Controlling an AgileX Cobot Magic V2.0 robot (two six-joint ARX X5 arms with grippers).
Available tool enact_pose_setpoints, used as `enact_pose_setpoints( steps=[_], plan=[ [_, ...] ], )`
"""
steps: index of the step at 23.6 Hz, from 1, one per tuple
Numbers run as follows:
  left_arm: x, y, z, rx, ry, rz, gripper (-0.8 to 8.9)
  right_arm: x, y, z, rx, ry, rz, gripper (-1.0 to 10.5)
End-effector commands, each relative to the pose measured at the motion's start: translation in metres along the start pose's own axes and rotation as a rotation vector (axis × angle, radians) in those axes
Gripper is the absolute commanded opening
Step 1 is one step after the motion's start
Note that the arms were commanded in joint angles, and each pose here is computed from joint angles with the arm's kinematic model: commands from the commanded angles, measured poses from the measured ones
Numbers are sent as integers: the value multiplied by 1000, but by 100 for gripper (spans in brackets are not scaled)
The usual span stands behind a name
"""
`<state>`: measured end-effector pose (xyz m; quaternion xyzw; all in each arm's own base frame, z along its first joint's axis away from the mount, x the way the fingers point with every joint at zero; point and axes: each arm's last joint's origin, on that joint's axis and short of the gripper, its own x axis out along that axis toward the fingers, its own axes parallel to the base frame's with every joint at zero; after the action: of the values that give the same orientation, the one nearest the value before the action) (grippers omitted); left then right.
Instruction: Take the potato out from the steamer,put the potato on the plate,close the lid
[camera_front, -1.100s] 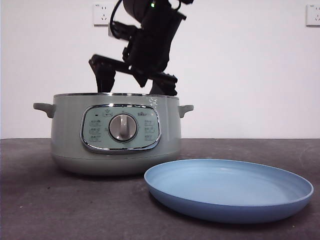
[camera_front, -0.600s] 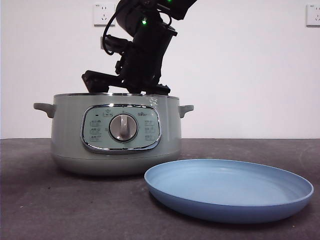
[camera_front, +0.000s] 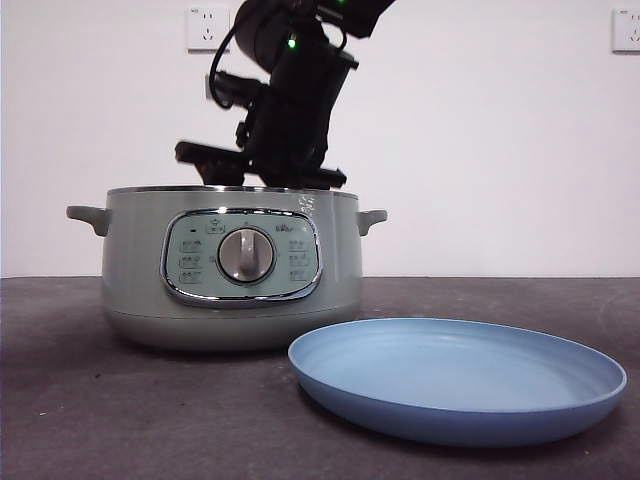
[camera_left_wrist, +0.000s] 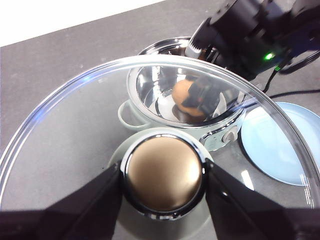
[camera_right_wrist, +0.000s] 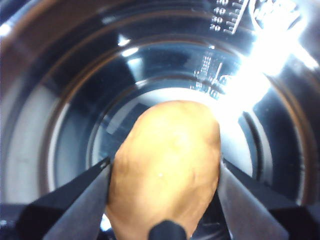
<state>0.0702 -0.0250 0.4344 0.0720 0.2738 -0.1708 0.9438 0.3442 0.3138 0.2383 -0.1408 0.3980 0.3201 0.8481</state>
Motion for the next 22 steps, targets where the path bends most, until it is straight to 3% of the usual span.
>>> enact_pose_setpoints(
  steps=[1, 5, 11, 15, 22],
  plan=[
    [-5, 0, 3, 1, -62, 4, -9, -41, 1, 14, -14, -84, 0, -12],
    [-5, 0, 5, 4, -79, -1, -9, -115, 1, 18, -28, -103, -1, -12],
    [-5, -1, 8, 8, -110, -50, -9, -199, -2, -10, -46, 36, -58, -13],
    [-5, -1, 8, 8, -109, -50, -9, -211, -3, -32, -45, 73, -58, -13],
    [-5, -1, 8, 8, -109, -51, -9, -185, -5, -93, 9, 84, -57, -13]
  ],
)
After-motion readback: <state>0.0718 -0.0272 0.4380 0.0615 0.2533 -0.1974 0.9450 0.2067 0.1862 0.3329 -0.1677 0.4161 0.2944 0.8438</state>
